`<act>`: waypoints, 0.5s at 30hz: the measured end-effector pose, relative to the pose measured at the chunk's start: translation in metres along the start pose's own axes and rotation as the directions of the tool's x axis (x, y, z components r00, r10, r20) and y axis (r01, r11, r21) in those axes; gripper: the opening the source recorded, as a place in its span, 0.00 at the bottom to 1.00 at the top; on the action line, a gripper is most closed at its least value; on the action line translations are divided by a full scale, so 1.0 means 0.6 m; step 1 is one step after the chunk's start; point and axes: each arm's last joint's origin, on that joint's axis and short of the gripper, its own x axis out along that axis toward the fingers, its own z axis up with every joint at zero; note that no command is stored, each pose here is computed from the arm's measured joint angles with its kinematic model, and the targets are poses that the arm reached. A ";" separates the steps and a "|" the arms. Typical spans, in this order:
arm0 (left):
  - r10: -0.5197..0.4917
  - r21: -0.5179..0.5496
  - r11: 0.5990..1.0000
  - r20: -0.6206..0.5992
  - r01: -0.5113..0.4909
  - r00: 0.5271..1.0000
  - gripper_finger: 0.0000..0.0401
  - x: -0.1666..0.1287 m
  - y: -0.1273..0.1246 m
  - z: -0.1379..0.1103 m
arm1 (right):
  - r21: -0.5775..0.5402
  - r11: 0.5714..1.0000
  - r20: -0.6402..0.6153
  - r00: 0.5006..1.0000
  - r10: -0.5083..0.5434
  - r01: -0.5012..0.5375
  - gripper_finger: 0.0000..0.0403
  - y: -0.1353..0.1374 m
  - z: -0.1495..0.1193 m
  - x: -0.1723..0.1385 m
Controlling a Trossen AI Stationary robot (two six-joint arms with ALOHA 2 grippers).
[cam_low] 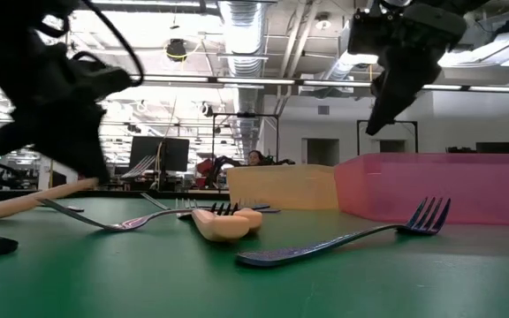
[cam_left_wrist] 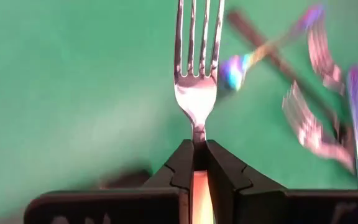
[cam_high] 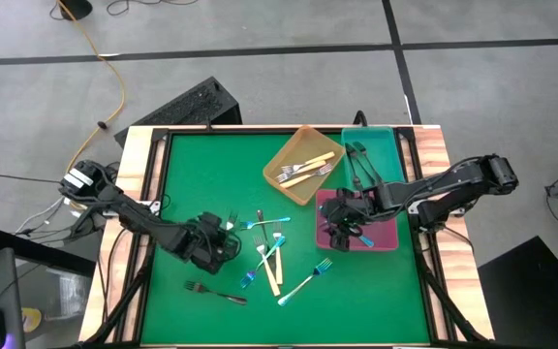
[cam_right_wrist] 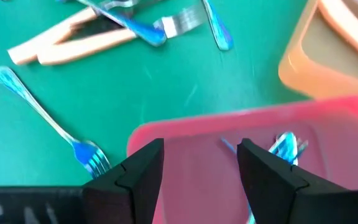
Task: Sort silverware by color (type)
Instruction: Put the orange fork into the orange bin
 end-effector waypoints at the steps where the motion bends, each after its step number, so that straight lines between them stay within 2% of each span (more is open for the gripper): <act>1: -0.003 0.009 1.000 0.033 0.002 0.999 0.03 0.004 -0.002 0.006 | -0.008 1.000 0.015 1.000 0.004 -0.004 0.56 0.001 0.002 0.000; 4: -0.030 0.051 0.998 0.113 0.025 0.993 0.03 0.013 -0.012 0.025 | -0.029 1.000 0.074 0.997 -0.002 0.004 0.56 0.002 0.011 0.000; 9: -0.158 0.142 0.981 0.175 0.133 0.972 0.03 0.021 -0.042 0.049 | -0.044 0.999 0.221 0.975 0.000 0.010 0.56 0.008 0.033 -0.004; 15: -0.353 0.307 0.911 0.229 0.277 0.907 0.03 0.001 -0.075 0.080 | -0.093 0.996 0.389 0.920 0.045 -0.010 0.56 0.016 0.060 -0.013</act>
